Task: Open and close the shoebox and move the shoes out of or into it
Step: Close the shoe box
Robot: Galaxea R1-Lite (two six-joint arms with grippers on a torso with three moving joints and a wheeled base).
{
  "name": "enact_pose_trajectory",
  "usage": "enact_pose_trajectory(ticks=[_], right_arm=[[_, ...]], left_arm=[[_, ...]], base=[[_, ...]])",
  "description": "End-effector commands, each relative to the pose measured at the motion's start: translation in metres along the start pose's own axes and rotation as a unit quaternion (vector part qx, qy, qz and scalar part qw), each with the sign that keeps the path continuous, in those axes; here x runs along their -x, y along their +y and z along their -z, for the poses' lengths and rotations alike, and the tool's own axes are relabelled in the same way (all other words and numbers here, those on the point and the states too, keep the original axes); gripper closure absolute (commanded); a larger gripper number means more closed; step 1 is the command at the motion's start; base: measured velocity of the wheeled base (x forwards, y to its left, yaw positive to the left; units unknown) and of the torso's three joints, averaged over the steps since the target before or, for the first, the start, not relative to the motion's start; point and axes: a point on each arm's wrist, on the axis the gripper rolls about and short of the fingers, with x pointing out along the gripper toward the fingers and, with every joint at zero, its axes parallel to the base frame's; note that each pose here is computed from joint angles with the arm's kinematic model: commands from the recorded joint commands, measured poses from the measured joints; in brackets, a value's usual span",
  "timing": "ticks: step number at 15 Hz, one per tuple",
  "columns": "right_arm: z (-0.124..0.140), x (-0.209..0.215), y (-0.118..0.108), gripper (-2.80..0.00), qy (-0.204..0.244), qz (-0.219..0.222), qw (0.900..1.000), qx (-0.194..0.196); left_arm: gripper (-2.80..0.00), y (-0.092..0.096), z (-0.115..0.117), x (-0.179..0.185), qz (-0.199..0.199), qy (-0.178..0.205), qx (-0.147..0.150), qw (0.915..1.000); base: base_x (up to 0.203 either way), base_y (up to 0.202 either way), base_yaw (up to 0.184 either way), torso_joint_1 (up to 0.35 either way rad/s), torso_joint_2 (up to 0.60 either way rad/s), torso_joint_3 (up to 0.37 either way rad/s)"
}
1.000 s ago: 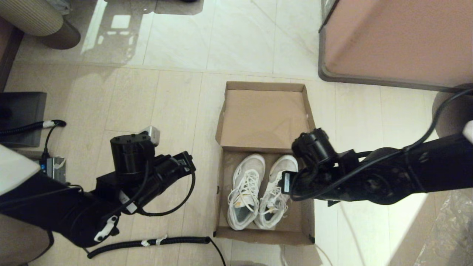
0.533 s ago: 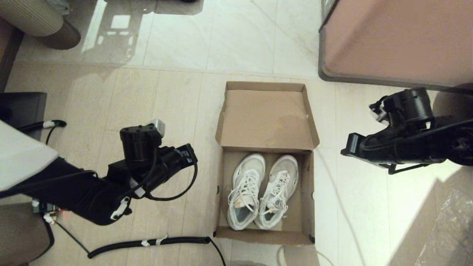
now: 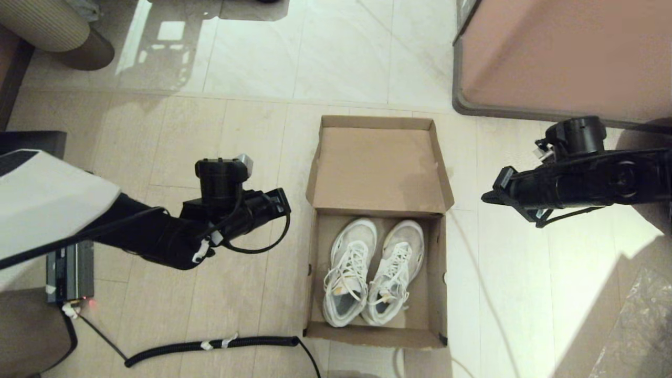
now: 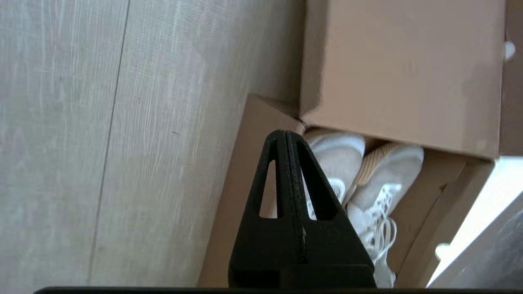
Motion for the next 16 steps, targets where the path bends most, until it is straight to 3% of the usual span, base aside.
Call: enact_pose_trajectory(ticks=[1, 3, 10, 13, 16], right_arm=[[-0.016, -0.039, -0.016, 0.0, 0.009, -0.001, 0.998, -0.065], [-0.026, -0.051, -0.024, 0.0, 0.019, -0.018, 0.995, -0.097], [-0.043, -0.107, -0.034, 0.0, 0.033, -0.063, 0.989, -0.133], [-0.037, -0.134, -0.044, 0.0, 0.063, -0.081, 0.983, -0.151], [-0.034, -0.144, -0.046, 0.0, 0.06, -0.101, 0.982, -0.149]], left_arm=[[0.0, 0.002, 0.006, -0.014, -0.002, 0.003, 0.025, 0.9997], [0.0, -0.001, -0.002, -0.022, 0.001, -0.009, 0.053, 0.9985], [0.0, -0.006, -0.006, -0.035, 0.002, -0.004, 0.054, 0.9986], [0.0, -0.009, -0.007, -0.034, 0.004, -0.006, 0.053, 0.9986], [0.0, -0.01, -0.005, -0.034, 0.005, -0.004, 0.052, 0.9986]], base=[[0.0, 0.0, 0.0, 0.0, 0.0, 0.0], [0.0, 0.0, 0.0, 0.0, 0.0, 0.0], [0.0, 0.0, 0.0, 0.0, 0.0, 0.0], [0.0, 0.0, 0.0, 0.0, 0.0, 0.0], [0.0, 0.0, 0.0, 0.0, 0.0, 0.0]])
